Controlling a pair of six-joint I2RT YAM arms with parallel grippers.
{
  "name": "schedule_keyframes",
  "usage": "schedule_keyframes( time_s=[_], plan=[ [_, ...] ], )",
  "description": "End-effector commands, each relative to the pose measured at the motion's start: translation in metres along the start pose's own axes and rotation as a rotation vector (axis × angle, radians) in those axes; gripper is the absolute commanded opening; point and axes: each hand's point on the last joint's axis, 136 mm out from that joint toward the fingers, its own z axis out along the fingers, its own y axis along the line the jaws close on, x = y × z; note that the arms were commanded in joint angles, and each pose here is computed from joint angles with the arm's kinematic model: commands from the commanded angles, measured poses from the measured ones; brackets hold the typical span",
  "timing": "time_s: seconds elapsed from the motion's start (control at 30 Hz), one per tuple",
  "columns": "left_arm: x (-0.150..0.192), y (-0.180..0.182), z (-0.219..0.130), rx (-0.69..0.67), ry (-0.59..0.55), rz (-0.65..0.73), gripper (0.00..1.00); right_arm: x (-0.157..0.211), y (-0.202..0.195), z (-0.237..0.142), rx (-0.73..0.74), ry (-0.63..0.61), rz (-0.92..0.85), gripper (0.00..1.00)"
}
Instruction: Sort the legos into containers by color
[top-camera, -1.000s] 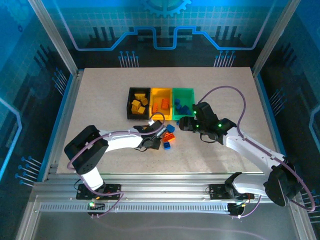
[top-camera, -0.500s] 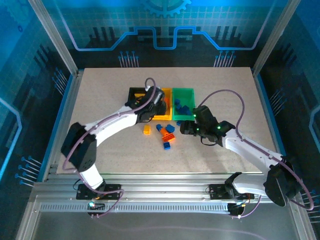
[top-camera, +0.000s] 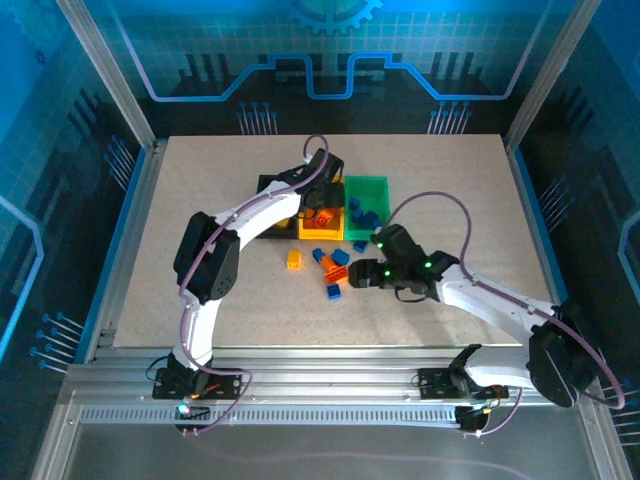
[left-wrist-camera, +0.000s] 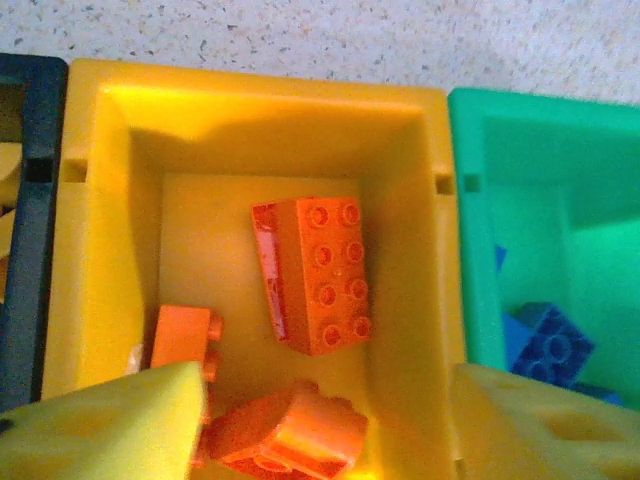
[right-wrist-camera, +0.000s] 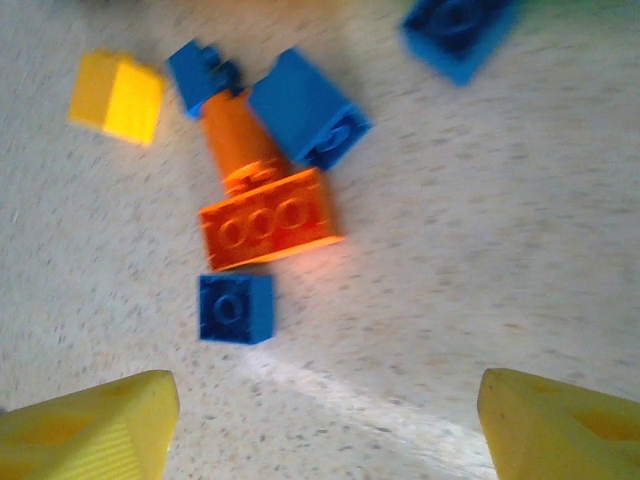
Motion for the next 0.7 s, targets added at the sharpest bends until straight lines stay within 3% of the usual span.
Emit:
schedule_keyframes(
  time_s=[0.0, 0.07, 0.3, 0.47, 0.67],
  plan=[
    [-0.016, -0.019, -0.046, 0.097, -0.041, -0.016, 0.83, 0.009, 0.031, 0.017, -0.039, 0.038, -0.11, 0.81],
    [-0.017, -0.027, -0.075, 0.152, -0.084, -0.014, 0.99, 0.013, 0.036, 0.03, -0.012, 0.063, -0.122, 0.81],
    [0.022, -0.018, -0.167, 0.28, -0.195, -0.023, 0.99, 0.008, 0.04, 0.068, 0.079, 0.084, -0.114, 0.8],
    [0.073, 0.036, -0.181, 0.228, -0.193, -0.098, 0.99, 0.013, 0.034, 0.087, 0.159, 0.133, -0.112, 0.73],
    [0.125, 0.095, -0.172, 0.125, -0.177, -0.198, 0.99, 0.028, 0.031, 0.097, 0.182, 0.186, -0.123, 0.52]
  ],
)
